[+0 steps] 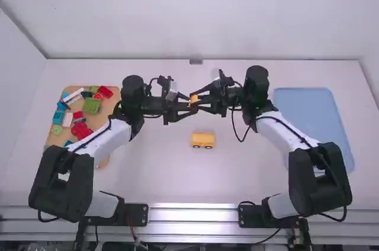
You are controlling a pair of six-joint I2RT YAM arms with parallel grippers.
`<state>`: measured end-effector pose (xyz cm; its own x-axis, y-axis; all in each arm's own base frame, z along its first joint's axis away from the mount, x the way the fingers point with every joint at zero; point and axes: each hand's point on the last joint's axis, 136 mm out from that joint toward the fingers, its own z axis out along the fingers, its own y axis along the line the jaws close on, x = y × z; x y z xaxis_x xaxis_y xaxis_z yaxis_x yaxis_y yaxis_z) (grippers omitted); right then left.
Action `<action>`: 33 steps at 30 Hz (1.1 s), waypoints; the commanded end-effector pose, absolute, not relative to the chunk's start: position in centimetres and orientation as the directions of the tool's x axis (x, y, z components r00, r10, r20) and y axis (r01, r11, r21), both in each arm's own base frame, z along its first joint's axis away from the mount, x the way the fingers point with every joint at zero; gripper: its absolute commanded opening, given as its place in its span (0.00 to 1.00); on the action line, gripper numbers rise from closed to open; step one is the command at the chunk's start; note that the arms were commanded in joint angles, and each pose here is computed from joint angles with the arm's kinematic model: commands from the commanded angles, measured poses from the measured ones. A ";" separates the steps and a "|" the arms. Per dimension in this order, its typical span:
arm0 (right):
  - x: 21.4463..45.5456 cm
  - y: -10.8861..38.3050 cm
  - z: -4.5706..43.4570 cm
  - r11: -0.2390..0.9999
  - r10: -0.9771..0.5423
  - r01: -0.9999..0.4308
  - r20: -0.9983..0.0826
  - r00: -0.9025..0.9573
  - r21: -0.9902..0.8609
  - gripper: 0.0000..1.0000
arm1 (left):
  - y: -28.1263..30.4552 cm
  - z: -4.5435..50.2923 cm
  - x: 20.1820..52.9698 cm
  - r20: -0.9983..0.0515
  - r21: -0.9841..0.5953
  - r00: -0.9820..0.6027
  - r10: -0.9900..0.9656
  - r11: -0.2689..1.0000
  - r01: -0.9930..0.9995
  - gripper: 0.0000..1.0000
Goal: Assemble lego blocks to make yellow taxi
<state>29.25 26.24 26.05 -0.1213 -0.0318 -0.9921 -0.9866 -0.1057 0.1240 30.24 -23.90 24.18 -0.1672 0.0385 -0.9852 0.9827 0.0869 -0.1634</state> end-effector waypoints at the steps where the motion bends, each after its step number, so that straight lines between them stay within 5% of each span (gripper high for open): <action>1: 29.7 26.7 27.4 -0.086 -0.020 -0.993 -0.997 -0.080 0.081 0.09 | -24.3 24.7 30.0 -0.988 -0.149 -0.151 0.037 0.069 0.987 0.26; 7: 30.2 26.2 27.4 -0.068 -0.019 -0.994 -0.997 -0.081 0.082 0.13 | -23.8 24.3 30.2 -0.993 -0.108 -0.112 0.047 0.077 0.991 0.06; 10: 30.7 25.6 27.4 -0.047 -0.018 -0.995 -0.996 -0.084 0.085 0.77 | -22.7 23.6 30.9 -0.990 -0.118 -0.125 0.060 0.112 0.987 0.03; 11: 30.7 25.6 27.4 -0.047 -0.017 -0.995 -0.996 -0.083 0.084 0.80 | -22.7 23.5 30.9 -0.990 -0.118 -0.125 0.060 0.114 0.987 0.02; 12: 31.1 25.2 27.4 -0.033 -0.016 -0.996 -0.997 -0.079 0.080 0.99 | -21.9 23.1 31.3 -0.989 -0.125 -0.135 0.067 0.138 0.982 0.02; 16: 33.4 23.8 27.2 0.087 -0.013 -0.991 -0.994 -0.105 0.103 0.98 | -19.2 21.1 33.9 -0.971 -0.166 -0.208 0.115 0.297 0.940 0.02; 21: 39.2 20.9 24.6 0.458 -0.029 -0.866 -0.971 -0.239 0.200 0.98 | -15.3 15.6 36.1 -0.810 -0.103 -0.405 0.425 0.576 0.811 0.02; 27: 40.1 19.4 22.9 0.651 -0.081 -0.732 -0.941 -0.329 0.200 0.98 | -13.7 12.6 32.7 -0.511 0.097 -0.329 0.794 0.433 0.896 0.02; 33: 37.9 18.0 23.8 0.748 -0.130 -0.644 -0.916 -0.379 0.160 0.98 | -13.9 8.2 29.6 -0.274 0.153 -0.066 0.959 0.111 0.982 0.02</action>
